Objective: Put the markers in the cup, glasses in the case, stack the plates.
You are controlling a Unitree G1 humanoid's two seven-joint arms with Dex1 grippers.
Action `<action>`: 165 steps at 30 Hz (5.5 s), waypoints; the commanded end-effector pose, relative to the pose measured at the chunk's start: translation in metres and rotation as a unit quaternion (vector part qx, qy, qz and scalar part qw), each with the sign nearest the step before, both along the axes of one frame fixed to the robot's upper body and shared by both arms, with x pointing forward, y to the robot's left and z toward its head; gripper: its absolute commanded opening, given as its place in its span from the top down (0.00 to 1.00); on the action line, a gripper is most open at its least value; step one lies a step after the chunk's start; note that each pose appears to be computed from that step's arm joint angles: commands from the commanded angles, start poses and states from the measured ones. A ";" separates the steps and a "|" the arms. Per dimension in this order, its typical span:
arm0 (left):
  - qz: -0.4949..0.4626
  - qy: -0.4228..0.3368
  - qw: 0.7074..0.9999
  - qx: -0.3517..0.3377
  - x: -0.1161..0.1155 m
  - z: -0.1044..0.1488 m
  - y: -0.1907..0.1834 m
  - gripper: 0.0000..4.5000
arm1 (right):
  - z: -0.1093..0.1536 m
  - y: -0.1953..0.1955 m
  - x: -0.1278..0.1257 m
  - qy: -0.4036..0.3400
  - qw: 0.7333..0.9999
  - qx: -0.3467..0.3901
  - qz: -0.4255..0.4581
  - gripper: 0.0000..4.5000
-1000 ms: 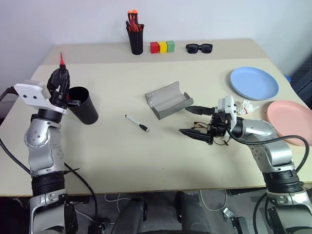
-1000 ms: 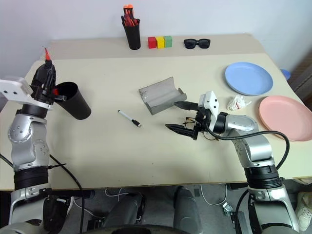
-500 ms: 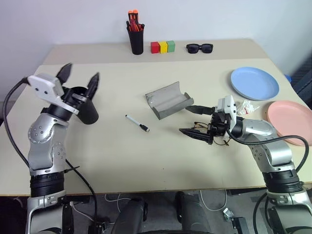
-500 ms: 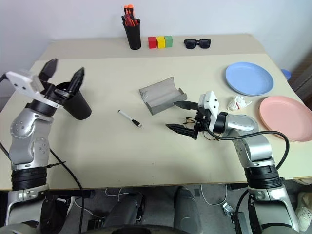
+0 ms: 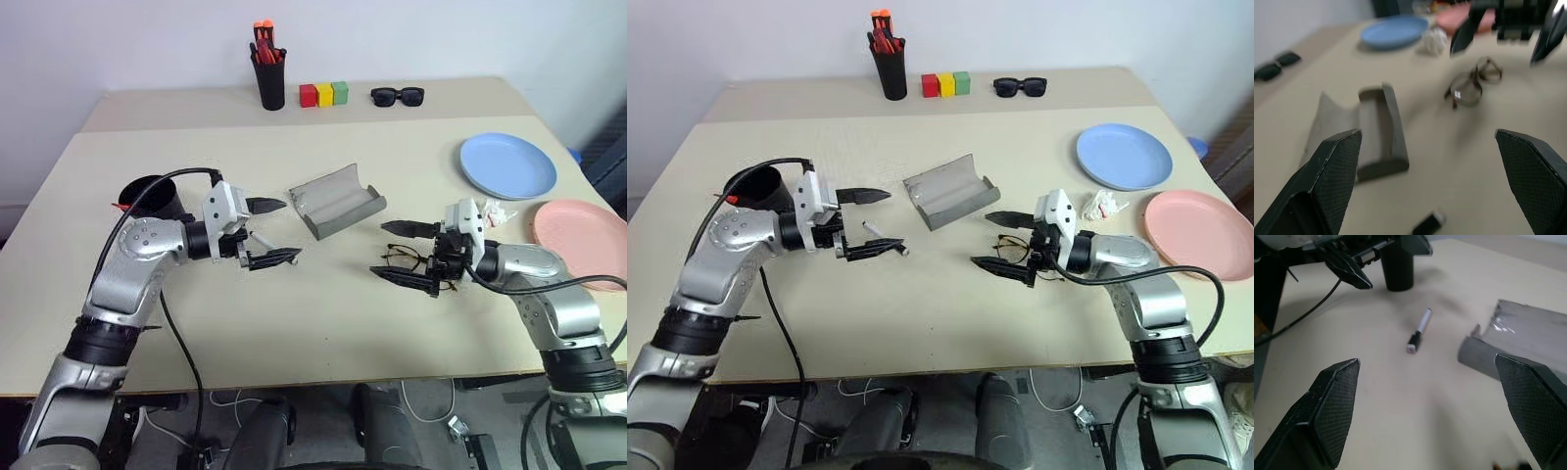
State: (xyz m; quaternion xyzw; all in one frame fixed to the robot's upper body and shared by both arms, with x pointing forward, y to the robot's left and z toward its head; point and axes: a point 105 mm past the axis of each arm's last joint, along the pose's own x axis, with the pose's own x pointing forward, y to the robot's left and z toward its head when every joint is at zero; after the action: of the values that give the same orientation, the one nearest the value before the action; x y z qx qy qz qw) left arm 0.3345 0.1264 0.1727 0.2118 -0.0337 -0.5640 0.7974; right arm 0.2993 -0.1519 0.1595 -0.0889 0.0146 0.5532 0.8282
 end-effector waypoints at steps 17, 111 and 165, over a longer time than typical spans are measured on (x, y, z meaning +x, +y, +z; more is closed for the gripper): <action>-0.094 0.037 0.987 0.124 0.035 -0.054 -0.012 0.01 | 0.004 -0.007 -0.008 -0.029 0.999 0.002 -0.039 0.00; 0.216 -0.143 0.918 -0.301 0.025 0.099 0.042 0.02 | 0.011 -0.016 0.027 -0.080 0.994 -0.019 -0.069 0.00; -0.151 0.123 0.976 0.100 -0.008 -0.027 -0.013 0.99 | 0.019 -0.044 0.034 -0.125 0.981 -0.035 -0.147 0.00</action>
State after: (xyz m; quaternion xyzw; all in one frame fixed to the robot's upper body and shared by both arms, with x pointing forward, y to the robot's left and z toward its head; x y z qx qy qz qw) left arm 0.3306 0.1115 0.1363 0.1967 0.1194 -0.6858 0.6905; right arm 0.3325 -0.1991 0.1669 -0.1749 -0.0316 0.4062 0.8963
